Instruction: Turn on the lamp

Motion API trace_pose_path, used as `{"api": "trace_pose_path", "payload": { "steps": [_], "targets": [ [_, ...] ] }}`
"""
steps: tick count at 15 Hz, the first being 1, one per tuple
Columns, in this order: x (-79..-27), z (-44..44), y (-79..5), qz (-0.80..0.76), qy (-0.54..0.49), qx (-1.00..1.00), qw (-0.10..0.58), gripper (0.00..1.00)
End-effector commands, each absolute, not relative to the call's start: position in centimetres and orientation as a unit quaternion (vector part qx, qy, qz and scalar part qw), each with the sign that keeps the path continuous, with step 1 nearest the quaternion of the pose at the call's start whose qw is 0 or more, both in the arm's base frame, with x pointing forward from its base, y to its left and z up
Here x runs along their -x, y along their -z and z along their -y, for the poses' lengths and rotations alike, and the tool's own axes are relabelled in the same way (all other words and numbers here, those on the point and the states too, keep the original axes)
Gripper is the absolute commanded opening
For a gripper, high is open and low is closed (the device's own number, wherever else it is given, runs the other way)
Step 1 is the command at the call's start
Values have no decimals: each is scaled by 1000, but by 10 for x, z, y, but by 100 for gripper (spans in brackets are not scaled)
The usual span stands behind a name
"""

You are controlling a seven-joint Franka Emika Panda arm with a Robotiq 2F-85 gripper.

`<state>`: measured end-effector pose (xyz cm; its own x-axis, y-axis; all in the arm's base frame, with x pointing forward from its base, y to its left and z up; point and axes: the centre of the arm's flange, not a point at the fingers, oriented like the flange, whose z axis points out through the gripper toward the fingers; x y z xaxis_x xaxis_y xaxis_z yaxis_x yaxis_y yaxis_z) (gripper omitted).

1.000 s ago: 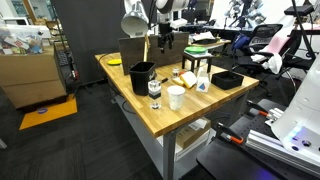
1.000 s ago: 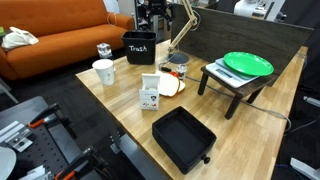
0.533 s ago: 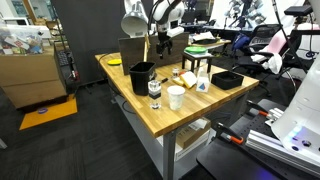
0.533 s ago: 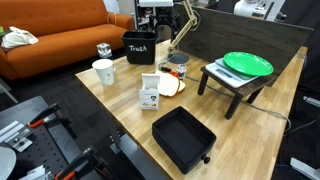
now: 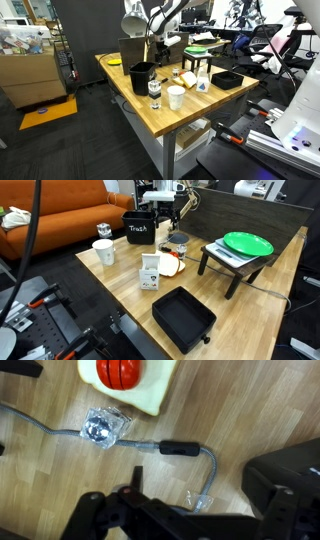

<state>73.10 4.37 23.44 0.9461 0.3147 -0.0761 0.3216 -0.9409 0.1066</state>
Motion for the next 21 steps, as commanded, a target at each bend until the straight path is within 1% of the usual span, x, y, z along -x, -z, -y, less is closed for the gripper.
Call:
{"api": "trace_pose_path", "payload": {
  "steps": [1, 2, 4, 5, 6, 7, 8, 9, 12, 13, 14, 21],
  "targets": [
    [-748, -44, -229, -166, 46, -983, 62, 89],
    [-750, -44, -227, -166, 47, -983, 62, 77],
    [-755, -43, -226, -167, 44, -983, 62, 60],
    [-757, -42, -227, -167, 43, -983, 62, 54],
    [-760, -42, -228, -167, 41, -983, 62, 46],
    [-762, -41, -227, -166, 40, -983, 61, 40],
    [-763, -40, -226, -164, 39, -984, 60, 32],
    [-765, -39, -224, -163, 39, -984, 60, 26],
    [-769, -36, -217, -160, 39, -985, 58, 5],
    [-771, -35, -214, -158, 39, -985, 58, 1],
    [-772, -33, -211, -157, 40, -985, 58, 0],
    [-777, -25, -189, -149, 53, -986, 51, 0]
  ]
}}
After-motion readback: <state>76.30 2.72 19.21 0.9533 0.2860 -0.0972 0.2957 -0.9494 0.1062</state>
